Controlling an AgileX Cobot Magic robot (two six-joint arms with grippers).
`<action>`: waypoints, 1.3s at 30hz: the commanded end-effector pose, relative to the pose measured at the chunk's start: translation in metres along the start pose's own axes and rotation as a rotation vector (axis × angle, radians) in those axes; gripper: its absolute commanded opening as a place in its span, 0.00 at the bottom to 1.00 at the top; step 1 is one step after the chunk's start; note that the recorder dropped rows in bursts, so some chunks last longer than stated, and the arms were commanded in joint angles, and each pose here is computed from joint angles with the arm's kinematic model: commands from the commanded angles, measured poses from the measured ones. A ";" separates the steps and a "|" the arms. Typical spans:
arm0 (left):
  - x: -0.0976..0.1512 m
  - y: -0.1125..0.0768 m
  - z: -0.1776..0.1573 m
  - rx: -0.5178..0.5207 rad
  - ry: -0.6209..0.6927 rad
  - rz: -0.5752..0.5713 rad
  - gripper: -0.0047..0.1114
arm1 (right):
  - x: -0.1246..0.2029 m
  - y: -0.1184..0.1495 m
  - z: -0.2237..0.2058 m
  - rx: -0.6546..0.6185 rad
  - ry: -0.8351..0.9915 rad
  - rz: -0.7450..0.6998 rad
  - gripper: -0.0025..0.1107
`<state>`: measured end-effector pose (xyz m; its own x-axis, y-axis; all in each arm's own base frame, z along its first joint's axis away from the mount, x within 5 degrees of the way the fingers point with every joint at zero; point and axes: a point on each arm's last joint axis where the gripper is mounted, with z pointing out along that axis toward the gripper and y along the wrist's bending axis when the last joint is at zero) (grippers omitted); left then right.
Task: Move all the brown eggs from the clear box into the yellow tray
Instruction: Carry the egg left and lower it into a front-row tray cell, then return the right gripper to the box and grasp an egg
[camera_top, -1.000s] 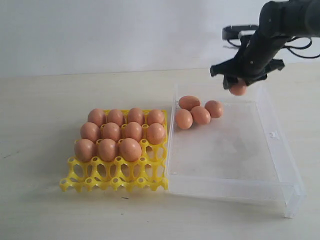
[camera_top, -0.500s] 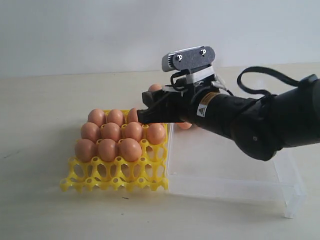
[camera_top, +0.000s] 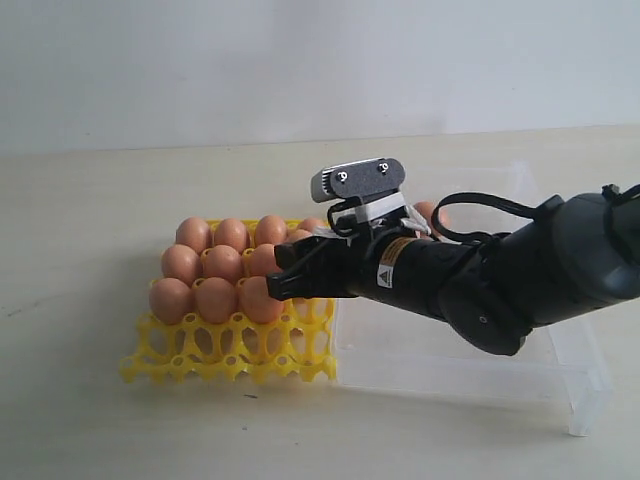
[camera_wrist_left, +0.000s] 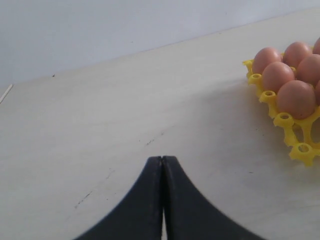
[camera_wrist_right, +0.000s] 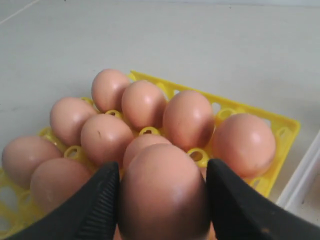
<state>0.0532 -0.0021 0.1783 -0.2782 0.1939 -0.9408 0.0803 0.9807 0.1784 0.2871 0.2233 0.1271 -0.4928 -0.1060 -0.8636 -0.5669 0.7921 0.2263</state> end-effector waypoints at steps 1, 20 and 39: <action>-0.002 0.000 -0.001 0.000 -0.017 -0.001 0.04 | 0.002 0.001 0.000 -0.010 0.014 -0.001 0.02; -0.002 0.000 -0.001 0.000 -0.017 -0.001 0.04 | -0.002 0.007 -0.005 -0.053 0.036 0.031 0.54; -0.002 0.000 -0.001 0.000 -0.017 -0.001 0.04 | -0.131 -0.107 -0.071 0.497 0.431 -0.038 0.17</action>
<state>0.0532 -0.0021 0.1783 -0.2782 0.1939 -0.9408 0.0803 0.9807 0.1784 0.3464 0.1155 0.2660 -0.7181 -0.2605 -0.6454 -0.2611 0.9604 -0.0971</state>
